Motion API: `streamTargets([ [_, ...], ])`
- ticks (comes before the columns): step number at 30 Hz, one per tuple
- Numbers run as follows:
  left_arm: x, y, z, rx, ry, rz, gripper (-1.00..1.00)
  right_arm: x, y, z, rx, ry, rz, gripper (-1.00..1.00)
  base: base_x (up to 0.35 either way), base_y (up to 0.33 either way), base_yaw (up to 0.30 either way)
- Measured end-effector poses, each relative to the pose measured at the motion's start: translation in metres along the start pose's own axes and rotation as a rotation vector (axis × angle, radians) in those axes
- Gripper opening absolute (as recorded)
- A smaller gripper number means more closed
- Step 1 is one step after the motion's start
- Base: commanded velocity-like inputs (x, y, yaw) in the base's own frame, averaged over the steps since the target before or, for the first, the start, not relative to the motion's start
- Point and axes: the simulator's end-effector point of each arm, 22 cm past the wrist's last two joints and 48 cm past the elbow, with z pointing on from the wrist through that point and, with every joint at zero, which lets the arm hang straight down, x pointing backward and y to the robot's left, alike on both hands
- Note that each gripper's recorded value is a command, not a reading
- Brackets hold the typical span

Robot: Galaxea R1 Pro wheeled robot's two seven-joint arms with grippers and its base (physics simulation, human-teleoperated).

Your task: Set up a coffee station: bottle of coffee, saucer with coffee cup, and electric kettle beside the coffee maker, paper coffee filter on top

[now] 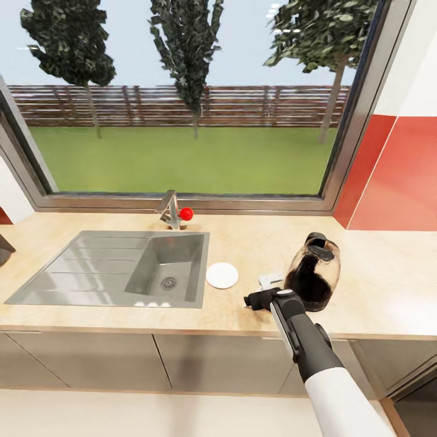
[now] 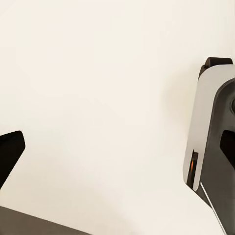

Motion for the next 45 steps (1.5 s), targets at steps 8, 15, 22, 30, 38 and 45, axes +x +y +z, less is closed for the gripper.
streamTargets([
  [8, 0.000, 0.000, 0.000, 0.000, 0.000, 0.000, 1.00, 0.001, 0.000, 0.000, -0.001, 0.002, 0.000, 1.00, -0.001, 0.000, 0.000],
  [15, 0.000, 0.000, 0.000, 0.000, 0.000, 0.000, 1.00, 0.002, 0.002, 0.001, -0.007, 0.003, -0.001, 1.00, 0.000, 0.000, 0.000],
  [22, 0.000, 0.000, 0.000, 0.000, 0.000, 0.000, 1.00, 0.002, 0.003, 0.001, -0.012, 0.004, 0.000, 1.00, 0.000, 0.000, 0.000],
  [30, 0.000, 0.000, 0.000, 0.000, 0.000, 0.000, 1.00, 0.006, 0.006, 0.003, -0.020, 0.015, 0.000, 1.00, 0.000, 0.000, 0.000],
  [38, 0.000, 0.000, 0.000, 0.000, 0.000, -0.001, 1.00, 0.013, 0.009, 0.006, -0.026, 0.031, 0.001, -1.00, 0.000, 0.000, 0.000],
  [45, 0.000, 0.000, 0.000, 0.000, 0.000, -0.001, 1.00, 0.013, 0.009, 0.006, -0.026, 0.032, 0.001, -1.00, 0.000, 0.000, 0.000],
])
